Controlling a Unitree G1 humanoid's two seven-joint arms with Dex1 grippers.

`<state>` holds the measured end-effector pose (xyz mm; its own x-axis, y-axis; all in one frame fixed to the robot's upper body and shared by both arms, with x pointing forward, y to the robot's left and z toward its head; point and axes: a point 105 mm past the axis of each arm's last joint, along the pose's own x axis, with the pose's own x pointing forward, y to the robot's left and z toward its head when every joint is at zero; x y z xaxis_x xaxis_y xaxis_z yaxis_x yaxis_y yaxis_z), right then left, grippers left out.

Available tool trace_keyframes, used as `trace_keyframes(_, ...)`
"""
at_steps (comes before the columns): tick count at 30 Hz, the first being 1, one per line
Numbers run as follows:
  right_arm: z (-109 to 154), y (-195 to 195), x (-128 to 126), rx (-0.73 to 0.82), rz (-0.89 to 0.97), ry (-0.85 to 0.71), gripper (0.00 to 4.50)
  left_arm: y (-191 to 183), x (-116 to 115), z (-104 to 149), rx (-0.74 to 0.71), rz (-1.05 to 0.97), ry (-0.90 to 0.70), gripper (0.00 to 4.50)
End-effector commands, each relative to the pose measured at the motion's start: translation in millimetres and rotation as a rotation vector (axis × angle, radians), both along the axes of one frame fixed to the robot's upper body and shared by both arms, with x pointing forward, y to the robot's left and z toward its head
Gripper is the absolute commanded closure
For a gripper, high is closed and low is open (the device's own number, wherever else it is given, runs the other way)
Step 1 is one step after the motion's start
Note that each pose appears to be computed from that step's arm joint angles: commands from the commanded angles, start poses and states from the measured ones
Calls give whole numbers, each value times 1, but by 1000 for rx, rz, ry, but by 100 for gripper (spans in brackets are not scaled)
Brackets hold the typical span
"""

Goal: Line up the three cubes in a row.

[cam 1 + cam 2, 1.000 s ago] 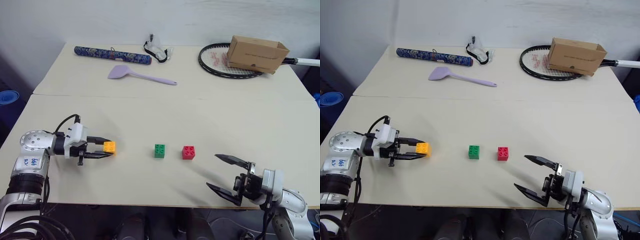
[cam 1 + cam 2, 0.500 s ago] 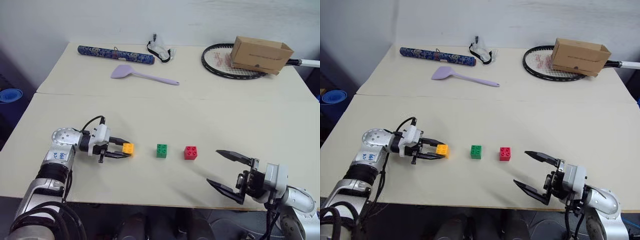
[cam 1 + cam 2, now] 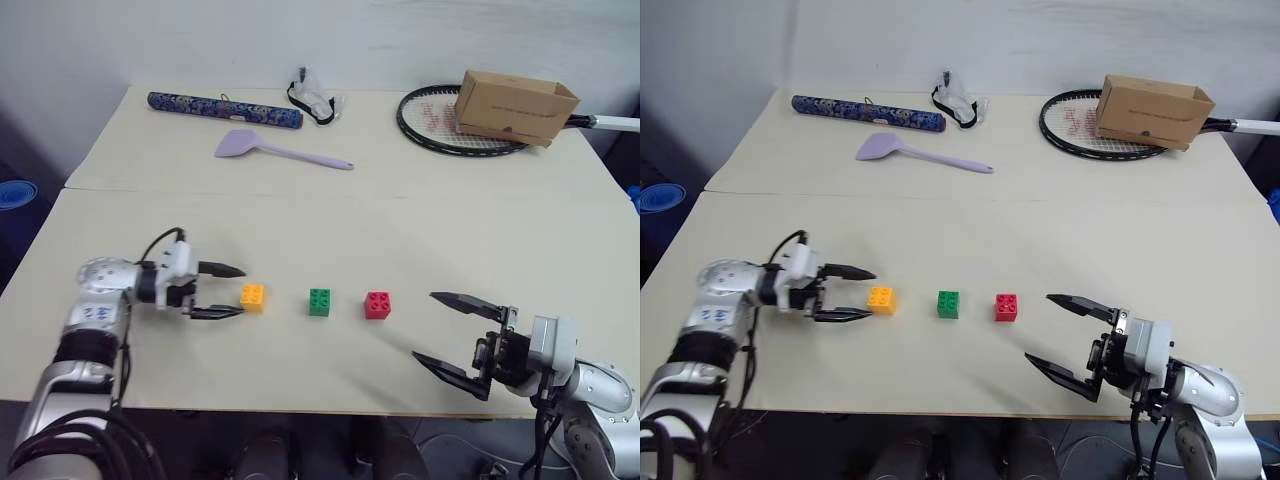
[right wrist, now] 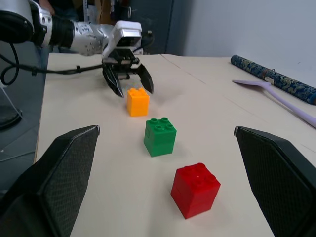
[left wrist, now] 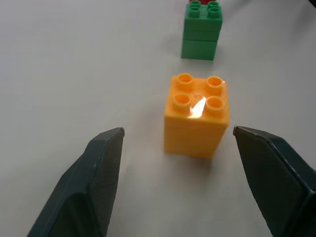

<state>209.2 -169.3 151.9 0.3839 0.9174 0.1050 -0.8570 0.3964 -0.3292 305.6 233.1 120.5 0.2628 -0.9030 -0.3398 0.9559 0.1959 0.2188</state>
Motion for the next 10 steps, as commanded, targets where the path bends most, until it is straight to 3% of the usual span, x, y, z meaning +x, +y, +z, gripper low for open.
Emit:
trace_keyframes(1, 16, -19, 2, -101, 21, -15, 0, 29, -26, 26, -46, 115, 6, 81)
trace_keyframes(4, 28, -37, 9, -180, 8, 4, 0, 46, -45, 35, 3, 204, -22, 81)
trace_keyframes(10, 30, -49, 24, -238, -3, 3, 0, 58, -43, 42, 19, 366, -114, 81)
